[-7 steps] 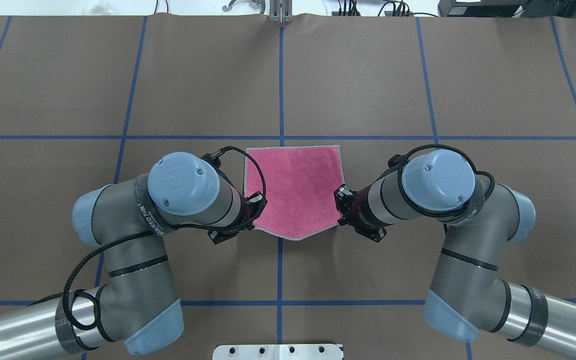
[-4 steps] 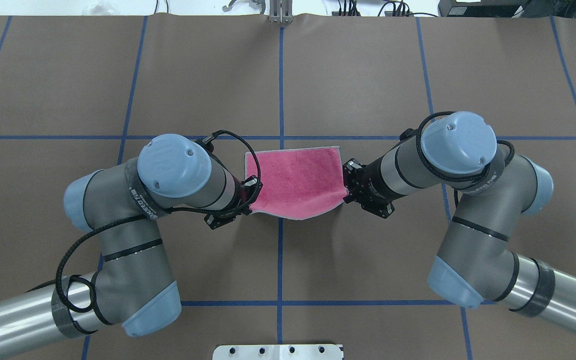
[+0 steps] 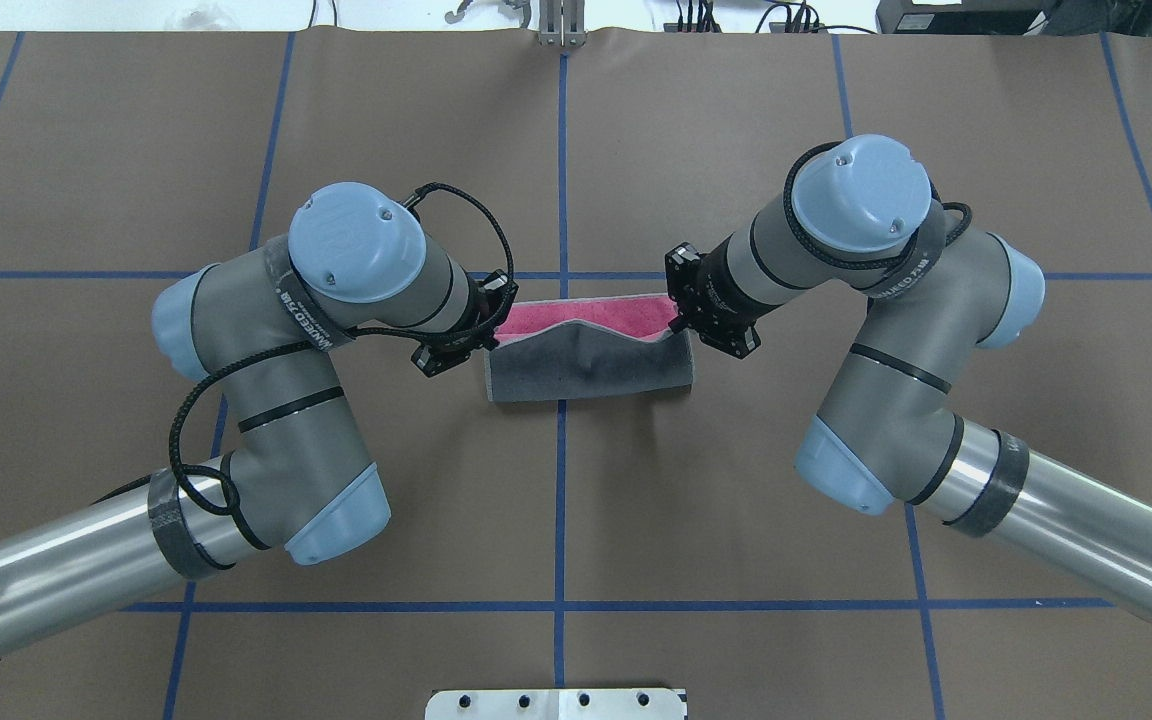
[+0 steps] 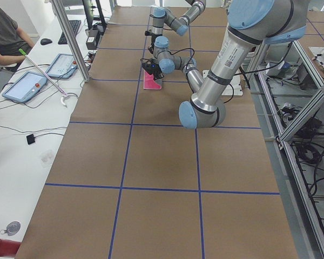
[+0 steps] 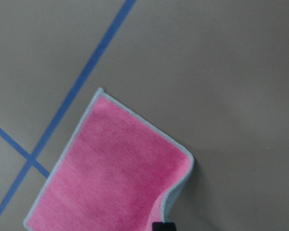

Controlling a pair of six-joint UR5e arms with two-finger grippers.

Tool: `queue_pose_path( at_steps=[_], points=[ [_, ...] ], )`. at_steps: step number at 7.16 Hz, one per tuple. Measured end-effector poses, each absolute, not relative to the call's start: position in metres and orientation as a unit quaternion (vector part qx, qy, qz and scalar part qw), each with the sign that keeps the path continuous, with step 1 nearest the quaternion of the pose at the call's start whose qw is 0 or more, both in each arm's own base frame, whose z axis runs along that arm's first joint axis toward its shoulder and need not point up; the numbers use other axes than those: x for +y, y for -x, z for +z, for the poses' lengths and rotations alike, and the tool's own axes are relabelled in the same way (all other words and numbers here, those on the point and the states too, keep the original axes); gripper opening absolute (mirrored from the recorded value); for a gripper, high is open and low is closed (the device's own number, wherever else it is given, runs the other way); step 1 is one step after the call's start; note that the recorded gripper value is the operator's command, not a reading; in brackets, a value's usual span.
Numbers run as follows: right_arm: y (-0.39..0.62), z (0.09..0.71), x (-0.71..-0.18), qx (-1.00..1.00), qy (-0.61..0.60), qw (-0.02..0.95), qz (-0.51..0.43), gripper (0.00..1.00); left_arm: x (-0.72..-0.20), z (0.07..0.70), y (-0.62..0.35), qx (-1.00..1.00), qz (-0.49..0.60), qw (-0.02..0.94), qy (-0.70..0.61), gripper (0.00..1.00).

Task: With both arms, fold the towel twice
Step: 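Lift both corners and fold them over onto the far edge, then open both grippers and release the folded towel edge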

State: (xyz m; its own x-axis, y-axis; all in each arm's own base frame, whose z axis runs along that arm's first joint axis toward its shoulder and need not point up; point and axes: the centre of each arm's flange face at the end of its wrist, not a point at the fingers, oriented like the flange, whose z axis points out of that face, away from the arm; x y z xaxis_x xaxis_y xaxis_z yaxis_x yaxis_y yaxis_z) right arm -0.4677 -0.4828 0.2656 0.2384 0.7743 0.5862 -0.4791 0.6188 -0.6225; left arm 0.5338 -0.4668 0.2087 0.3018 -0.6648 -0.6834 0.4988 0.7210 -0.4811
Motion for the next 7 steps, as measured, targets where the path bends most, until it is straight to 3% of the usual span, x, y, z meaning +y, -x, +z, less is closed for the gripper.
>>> queue_pose_path(
  at_steps=[7],
  points=[
    [0.49,0.282,-0.515,-0.442,0.15,0.786,0.406,0.0,-0.516,0.23,-0.555,0.471,-0.375,0.795,0.078,0.0]
  ],
)
